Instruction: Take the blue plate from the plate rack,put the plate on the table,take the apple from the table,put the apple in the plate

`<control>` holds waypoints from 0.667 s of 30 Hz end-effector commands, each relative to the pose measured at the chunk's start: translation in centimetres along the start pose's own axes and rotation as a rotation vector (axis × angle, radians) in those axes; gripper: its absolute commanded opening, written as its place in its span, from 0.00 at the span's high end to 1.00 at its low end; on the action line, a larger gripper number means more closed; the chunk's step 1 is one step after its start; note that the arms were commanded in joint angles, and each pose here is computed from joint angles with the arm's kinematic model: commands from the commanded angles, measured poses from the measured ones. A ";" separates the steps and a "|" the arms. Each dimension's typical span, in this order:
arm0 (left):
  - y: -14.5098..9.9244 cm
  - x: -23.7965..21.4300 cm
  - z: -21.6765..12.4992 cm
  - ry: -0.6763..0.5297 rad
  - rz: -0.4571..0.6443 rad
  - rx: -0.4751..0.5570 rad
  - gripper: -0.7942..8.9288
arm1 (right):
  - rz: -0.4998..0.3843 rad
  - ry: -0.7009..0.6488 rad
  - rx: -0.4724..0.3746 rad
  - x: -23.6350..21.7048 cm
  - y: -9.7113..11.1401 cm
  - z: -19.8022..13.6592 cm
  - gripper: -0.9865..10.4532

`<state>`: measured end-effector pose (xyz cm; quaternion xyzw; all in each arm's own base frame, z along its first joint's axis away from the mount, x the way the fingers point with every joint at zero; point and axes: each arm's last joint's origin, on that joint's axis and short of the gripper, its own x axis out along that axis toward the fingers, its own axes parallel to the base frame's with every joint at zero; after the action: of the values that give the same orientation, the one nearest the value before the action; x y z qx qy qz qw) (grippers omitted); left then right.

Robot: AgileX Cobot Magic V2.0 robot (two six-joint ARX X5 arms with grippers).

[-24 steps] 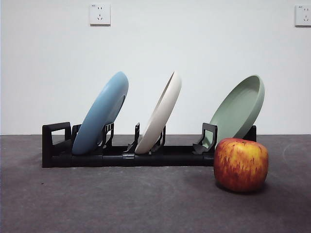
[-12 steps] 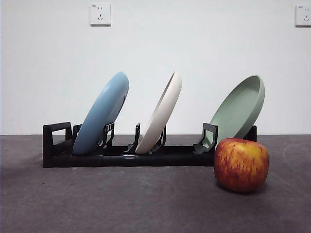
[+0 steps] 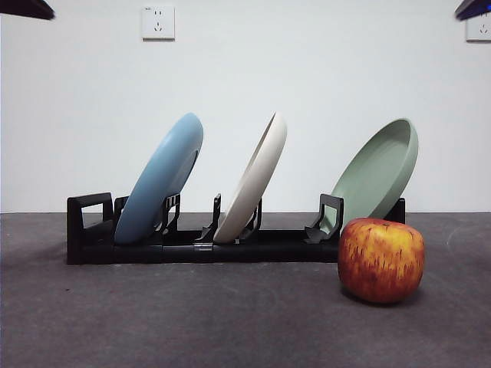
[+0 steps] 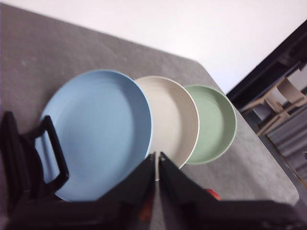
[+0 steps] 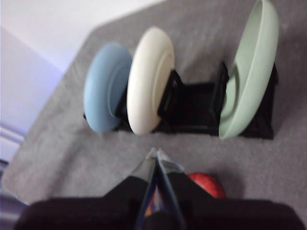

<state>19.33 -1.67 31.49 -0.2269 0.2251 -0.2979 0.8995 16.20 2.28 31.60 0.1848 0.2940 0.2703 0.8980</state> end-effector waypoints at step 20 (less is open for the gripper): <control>-3.1 11.6 5.7 0.296 0.162 0.183 0.55 | -0.010 0.050 -0.030 1.1 -0.5 0.8 0.56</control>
<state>28.84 -9.22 34.94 -0.1058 0.3385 -0.2691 0.8954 17.66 2.33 31.33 0.1694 0.3184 0.2716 0.8923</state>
